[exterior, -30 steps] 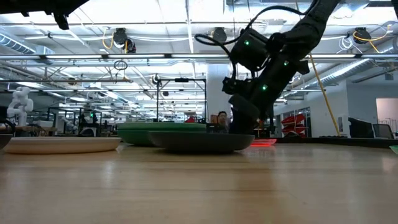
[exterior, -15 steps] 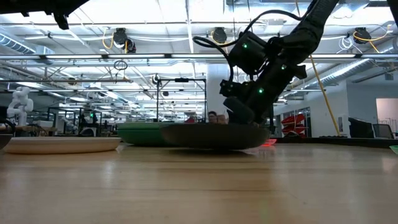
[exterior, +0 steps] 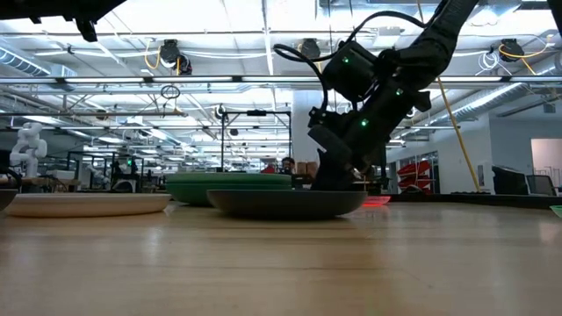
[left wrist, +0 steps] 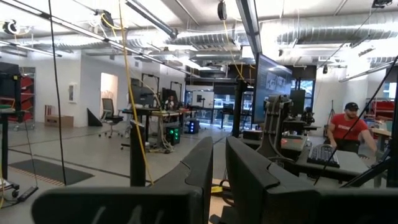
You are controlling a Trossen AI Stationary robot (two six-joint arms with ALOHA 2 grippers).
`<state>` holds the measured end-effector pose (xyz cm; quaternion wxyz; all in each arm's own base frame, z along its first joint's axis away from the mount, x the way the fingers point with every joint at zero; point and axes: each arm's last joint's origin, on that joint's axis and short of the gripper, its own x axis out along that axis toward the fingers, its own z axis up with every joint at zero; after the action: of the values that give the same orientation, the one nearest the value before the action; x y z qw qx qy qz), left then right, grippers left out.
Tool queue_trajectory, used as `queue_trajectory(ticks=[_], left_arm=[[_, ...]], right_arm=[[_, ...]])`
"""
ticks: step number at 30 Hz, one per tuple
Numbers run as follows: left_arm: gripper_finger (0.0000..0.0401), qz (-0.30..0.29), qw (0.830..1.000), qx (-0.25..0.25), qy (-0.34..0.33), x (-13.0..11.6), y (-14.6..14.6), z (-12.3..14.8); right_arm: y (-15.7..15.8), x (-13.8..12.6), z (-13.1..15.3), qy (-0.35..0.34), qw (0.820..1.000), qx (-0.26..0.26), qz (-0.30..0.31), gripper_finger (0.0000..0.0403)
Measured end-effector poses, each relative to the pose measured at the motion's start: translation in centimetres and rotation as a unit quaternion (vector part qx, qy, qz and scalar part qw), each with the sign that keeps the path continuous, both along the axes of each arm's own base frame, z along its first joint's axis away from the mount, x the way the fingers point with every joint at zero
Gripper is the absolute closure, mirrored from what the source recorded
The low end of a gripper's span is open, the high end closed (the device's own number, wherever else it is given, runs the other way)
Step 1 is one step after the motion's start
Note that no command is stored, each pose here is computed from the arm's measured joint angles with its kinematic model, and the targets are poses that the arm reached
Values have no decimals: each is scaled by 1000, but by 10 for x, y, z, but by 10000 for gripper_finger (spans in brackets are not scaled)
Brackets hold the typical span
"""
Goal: Stack plastic plates
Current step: Stack the top dark plate on the light green plate
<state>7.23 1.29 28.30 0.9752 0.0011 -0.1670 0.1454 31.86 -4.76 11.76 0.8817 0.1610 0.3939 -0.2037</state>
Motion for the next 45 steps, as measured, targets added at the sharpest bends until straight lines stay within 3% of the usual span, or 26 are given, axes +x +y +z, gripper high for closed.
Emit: queue_trajectory(ticks=[9,17,24,34,37,45], left_arm=[[350,0,1000,0,0,0,0,0],[350,0,1000,0,0,0,0,0],[350,1,1000,3,0,0,0,0],[350,1,1000,4,-6,0,0,1],[350,1,1000,4,-6,0,0,1],[350,2,1000,7,-2,0,0,1]], right_arm=[[-7,3,9,-49,997,55,25,400],[-8,13,20,-106,991,69,42,401],[-13,40,57,-168,983,51,48,401],[-52,66,122,-213,975,-23,-60,401],[-63,70,126,-224,969,-36,-104,401],[-89,86,114,-235,959,-10,-158,401]])
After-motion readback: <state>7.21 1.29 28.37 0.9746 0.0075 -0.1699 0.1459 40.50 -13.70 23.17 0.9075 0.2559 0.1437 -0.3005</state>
